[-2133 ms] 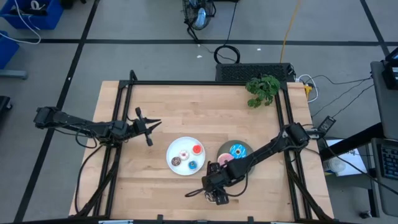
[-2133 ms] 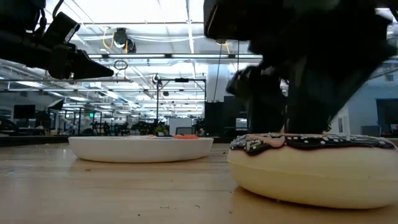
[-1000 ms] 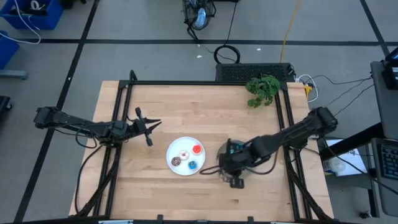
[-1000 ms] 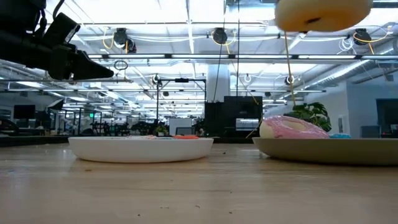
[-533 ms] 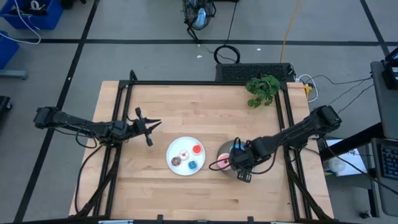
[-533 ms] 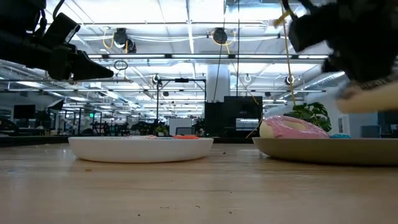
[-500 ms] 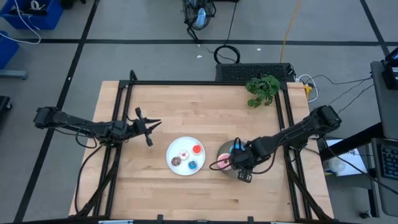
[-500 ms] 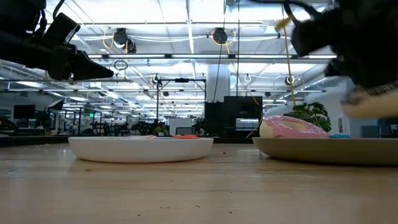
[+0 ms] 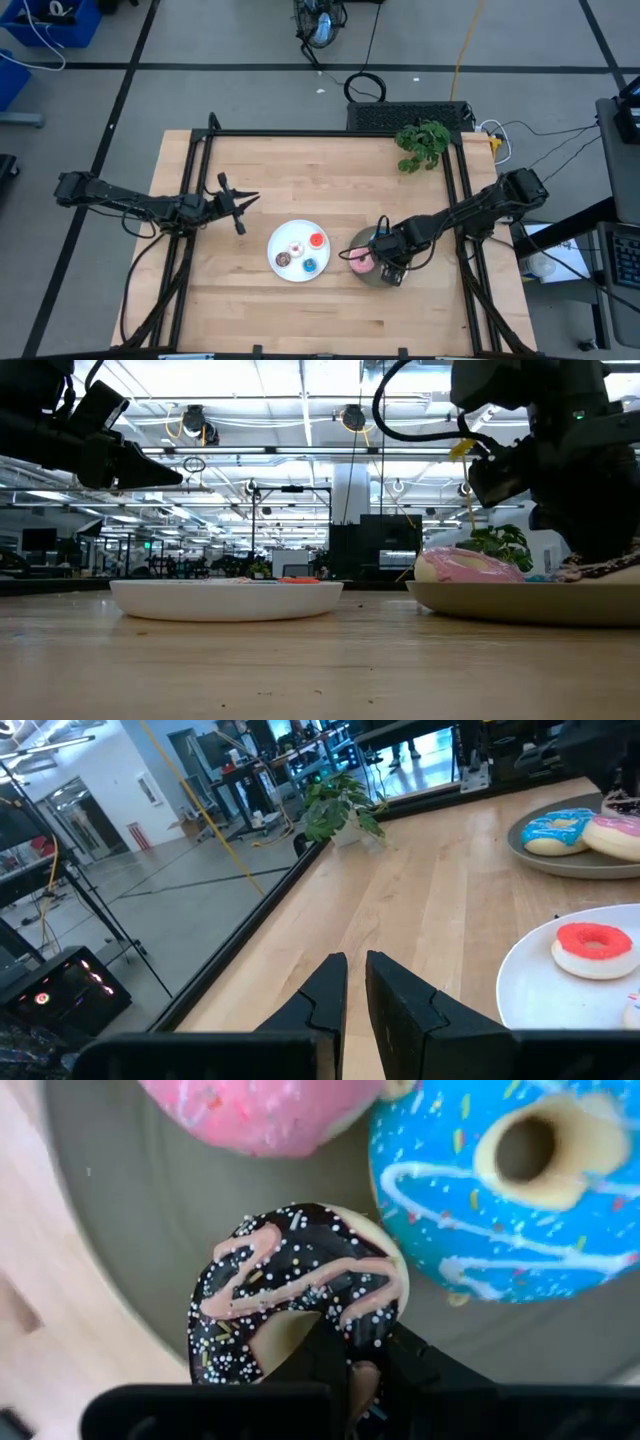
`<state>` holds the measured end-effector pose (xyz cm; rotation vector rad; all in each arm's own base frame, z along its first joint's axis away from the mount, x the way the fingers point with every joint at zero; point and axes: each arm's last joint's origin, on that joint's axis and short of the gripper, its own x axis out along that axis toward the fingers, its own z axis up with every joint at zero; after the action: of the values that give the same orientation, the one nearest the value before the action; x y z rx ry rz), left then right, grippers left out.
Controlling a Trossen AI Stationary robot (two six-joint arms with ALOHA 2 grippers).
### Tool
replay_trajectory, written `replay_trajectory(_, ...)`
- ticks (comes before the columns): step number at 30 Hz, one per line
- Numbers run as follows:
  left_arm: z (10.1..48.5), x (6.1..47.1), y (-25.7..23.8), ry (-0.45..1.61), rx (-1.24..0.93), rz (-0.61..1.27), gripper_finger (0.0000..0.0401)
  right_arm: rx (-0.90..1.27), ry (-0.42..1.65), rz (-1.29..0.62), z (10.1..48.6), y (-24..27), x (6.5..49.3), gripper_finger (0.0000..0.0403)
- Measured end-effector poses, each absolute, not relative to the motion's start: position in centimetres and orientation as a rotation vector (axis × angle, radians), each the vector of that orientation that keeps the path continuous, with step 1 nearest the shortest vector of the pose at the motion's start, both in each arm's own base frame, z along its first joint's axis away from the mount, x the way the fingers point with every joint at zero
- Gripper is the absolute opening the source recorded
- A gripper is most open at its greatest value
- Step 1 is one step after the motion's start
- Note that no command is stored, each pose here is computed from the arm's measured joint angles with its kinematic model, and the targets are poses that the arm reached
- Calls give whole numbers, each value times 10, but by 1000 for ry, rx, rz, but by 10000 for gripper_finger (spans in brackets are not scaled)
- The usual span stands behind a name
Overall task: Pick & Place donuts
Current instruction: Put the large black donut on the gray plate
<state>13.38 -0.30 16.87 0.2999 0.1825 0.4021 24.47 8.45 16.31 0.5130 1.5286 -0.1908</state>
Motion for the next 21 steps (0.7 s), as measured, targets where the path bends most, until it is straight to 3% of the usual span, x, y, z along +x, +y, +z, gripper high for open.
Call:
replay_trajectory(6,169,134,-3,182,300,402,49,542,1538,-166,163,83,246,30)
replay_trajectory(21,169,134,-3,182,300,402,49,584,1545,-178,163,83,246,158)
